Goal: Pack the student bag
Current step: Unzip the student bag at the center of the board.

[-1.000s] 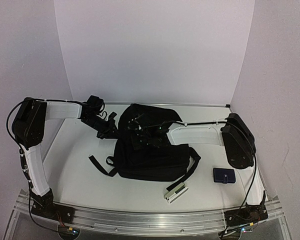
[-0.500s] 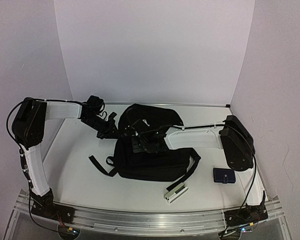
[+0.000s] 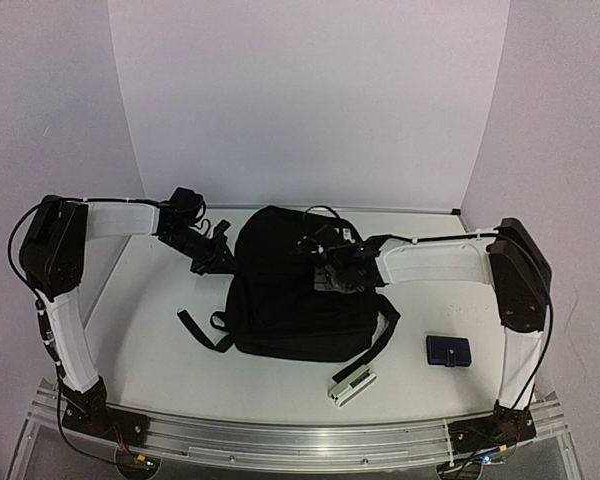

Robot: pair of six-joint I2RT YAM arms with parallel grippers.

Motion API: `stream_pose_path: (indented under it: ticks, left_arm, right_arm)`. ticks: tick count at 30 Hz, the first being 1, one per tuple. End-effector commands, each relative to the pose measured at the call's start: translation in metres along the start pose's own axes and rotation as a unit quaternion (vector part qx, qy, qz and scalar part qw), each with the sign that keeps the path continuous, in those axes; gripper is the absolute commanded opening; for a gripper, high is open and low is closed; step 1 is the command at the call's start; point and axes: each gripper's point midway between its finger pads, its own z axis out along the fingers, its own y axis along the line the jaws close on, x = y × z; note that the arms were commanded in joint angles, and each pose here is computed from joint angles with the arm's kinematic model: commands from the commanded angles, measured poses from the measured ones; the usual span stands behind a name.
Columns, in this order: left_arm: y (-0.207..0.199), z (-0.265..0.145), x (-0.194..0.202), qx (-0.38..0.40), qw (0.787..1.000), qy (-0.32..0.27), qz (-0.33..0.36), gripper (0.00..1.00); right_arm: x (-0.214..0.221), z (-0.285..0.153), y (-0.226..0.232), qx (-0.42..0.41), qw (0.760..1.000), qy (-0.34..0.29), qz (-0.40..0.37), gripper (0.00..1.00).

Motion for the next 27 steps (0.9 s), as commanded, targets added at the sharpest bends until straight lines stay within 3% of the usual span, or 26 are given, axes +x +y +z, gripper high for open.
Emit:
stream_pose_path:
  ticks: [1,6,11,16,19,27]
  left_arm:
    - [-0.005,-0.038,-0.028,-0.012,0.998,-0.064,0.023,0.00]
    - [-0.003,-0.040,-0.029,-0.016,0.997,-0.067,0.019,0.00]
    - [-0.004,-0.040,-0.028,-0.011,0.998,-0.066,0.020,0.00]
    - [-0.006,-0.041,-0.028,-0.006,0.997,-0.067,0.024,0.00]
    - [-0.006,-0.040,-0.028,-0.005,0.997,-0.067,0.024,0.00]
    - [-0.005,-0.037,-0.027,-0.002,0.998,-0.062,0.019,0.00]
  right_arm:
    - [-0.009,-0.005,-0.067,0.073,0.997,0.001,0.025,0.00]
    - [-0.009,-0.006,-0.092,0.086,0.995,0.008,0.043,0.00]
    - [-0.011,-0.010,-0.086,0.064,0.997,0.019,0.038,0.01]
    - [-0.014,-0.028,-0.073,0.006,0.998,0.036,0.046,0.41]
    - [-0.009,-0.042,-0.067,-0.027,0.997,0.047,0.049,0.46]
    - [0.025,-0.071,-0.039,-0.153,0.980,0.100,0.075,0.46]
